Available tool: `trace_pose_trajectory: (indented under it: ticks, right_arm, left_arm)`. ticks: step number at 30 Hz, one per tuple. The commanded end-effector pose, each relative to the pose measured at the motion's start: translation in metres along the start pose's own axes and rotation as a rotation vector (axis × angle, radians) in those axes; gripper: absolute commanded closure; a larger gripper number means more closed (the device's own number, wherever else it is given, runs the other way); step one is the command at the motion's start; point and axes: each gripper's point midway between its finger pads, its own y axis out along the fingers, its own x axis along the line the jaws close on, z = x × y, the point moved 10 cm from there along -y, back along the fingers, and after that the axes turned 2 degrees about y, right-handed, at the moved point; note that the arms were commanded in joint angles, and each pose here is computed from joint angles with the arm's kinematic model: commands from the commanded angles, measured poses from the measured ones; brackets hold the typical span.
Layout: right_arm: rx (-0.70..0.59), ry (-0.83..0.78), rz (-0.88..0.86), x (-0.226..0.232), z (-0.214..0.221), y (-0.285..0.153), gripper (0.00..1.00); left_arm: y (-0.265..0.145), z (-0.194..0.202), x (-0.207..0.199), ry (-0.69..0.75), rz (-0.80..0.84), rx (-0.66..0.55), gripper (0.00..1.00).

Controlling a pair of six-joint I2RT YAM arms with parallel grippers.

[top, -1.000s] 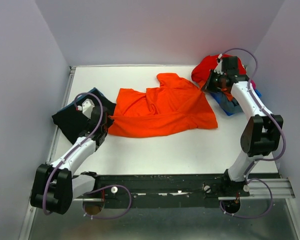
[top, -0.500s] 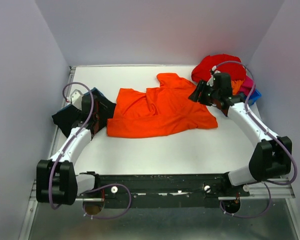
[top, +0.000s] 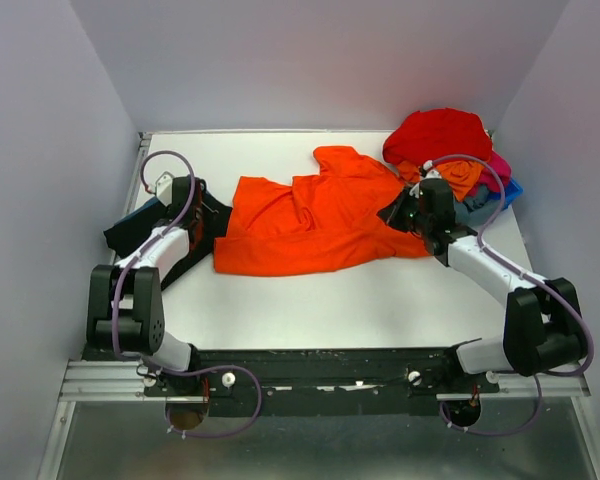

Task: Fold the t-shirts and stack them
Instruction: Flatten out the tshirt

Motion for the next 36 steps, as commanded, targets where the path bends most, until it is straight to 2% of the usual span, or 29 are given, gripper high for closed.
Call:
trace_pose_trajectory:
  ticks: [1,6,10,12,17,19,21,24,28,30,32,36]
  right_arm:
    - [-0.089,0.02,-0.041,0.007,-0.004,0.006,0.97]
    - [-0.098,0.028,-0.026,0.003,0.0,0.006,0.96]
    - [-0.129,0.032,-0.013,0.0,0.0,0.002,0.96]
    - [-0.136,0.03,-0.004,0.0,0.0,0.002,0.94]
    - [-0.146,0.047,0.079,-0.008,0.003,-0.002,0.86]
    - [-0.153,0.055,0.135,-0.013,0.004,-0.009,0.79]
    - [-0.154,0.068,0.196,-0.018,0.008,-0.02,0.67]
    - [-0.152,0.094,0.266,-0.028,0.014,-0.037,0.59]
    - [-0.133,0.157,0.325,-0.049,0.018,-0.059,0.59]
    - [-0.105,0.202,0.341,-0.063,0.02,-0.067,0.56]
    - [-0.099,0.234,0.349,-0.074,0.023,-0.073,0.56]
    - [-0.124,0.267,0.374,-0.082,0.026,-0.077,0.55]
  left_arm:
    - [0.027,-0.002,0.009,-0.031,-0.076,0.046,1.0]
    - [0.065,-0.005,0.033,-0.107,-0.174,0.071,1.0]
    - [0.09,-0.017,0.05,-0.152,-0.225,0.046,1.0]
    - [0.103,-0.024,0.053,-0.148,-0.252,0.051,1.0]
    - [0.12,-0.048,0.035,-0.158,-0.177,0.044,1.0]
    - [0.113,-0.055,0.027,-0.147,-0.125,0.032,1.0]
    - [0.101,-0.059,0.019,-0.139,-0.068,0.038,0.99]
    - [0.071,-0.051,0.007,-0.147,0.043,0.035,0.84]
    - [0.023,-0.029,-0.003,-0.149,0.127,0.038,0.63]
    - [0.003,-0.015,0.0,-0.158,0.148,0.049,0.48]
    - [-0.017,-0.002,0.006,-0.157,0.161,0.054,0.44]
    - [-0.051,0.025,0.016,-0.163,0.15,0.055,0.44]
